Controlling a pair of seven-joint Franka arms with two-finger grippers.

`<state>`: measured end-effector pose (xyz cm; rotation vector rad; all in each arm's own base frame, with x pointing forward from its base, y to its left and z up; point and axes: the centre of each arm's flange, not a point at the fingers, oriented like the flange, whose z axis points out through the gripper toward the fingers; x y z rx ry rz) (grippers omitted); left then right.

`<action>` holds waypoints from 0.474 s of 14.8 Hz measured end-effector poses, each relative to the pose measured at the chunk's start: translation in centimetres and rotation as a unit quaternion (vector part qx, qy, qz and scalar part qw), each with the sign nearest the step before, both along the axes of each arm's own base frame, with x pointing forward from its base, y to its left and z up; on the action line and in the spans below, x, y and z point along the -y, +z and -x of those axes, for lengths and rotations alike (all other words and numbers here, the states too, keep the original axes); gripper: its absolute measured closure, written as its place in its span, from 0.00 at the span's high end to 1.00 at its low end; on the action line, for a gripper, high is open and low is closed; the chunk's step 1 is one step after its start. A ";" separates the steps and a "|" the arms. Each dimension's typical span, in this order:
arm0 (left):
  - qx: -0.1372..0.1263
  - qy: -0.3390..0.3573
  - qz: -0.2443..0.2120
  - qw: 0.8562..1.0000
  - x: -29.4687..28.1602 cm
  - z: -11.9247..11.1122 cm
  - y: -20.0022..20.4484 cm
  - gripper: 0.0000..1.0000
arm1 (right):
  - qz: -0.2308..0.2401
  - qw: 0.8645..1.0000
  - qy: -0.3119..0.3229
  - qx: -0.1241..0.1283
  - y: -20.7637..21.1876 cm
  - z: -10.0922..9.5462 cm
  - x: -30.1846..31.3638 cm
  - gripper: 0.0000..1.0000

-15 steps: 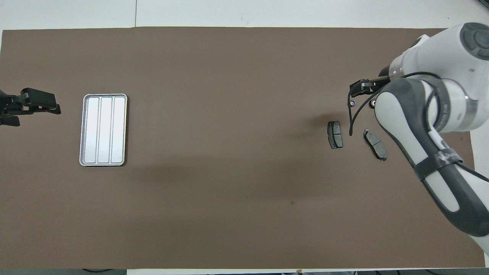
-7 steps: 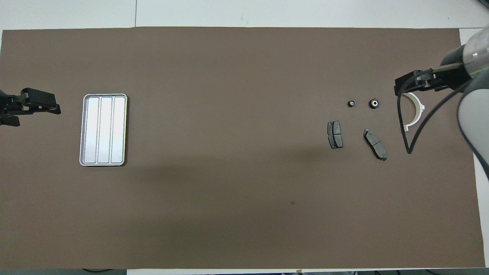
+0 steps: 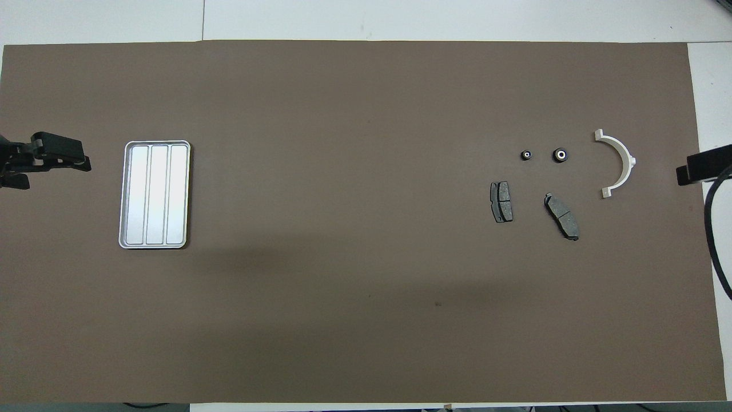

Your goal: Place bearing gear from tray to pile

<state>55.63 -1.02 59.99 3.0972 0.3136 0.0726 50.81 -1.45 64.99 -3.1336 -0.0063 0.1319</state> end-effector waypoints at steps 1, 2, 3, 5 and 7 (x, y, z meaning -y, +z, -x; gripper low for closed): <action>0.000 0.000 0.000 1.000 0.0 0.0 0.0 1.00 | 0.000 1.000 -0.001 0.000 -0.2 0.0 0.1 1.00; 0.000 0.000 0.000 1.000 0.0 0.0 0.0 1.00 | 0.000 1.000 -0.001 0.001 -0.2 0.0 0.1 1.00; 0.000 0.000 0.000 1.000 0.0 0.0 0.0 1.00 | 0.000 1.000 -0.001 0.001 -0.2 0.1 0.1 1.00; 0.000 0.000 0.000 1.000 0.0 0.0 0.0 1.00 | 0.000 1.000 -0.003 0.000 -0.2 0.1 0.3 1.00; 0.000 0.000 0.000 1.000 0.0 0.0 0.0 1.00 | 0.000 1.000 -0.009 -0.004 -0.6 0.0 0.9 1.00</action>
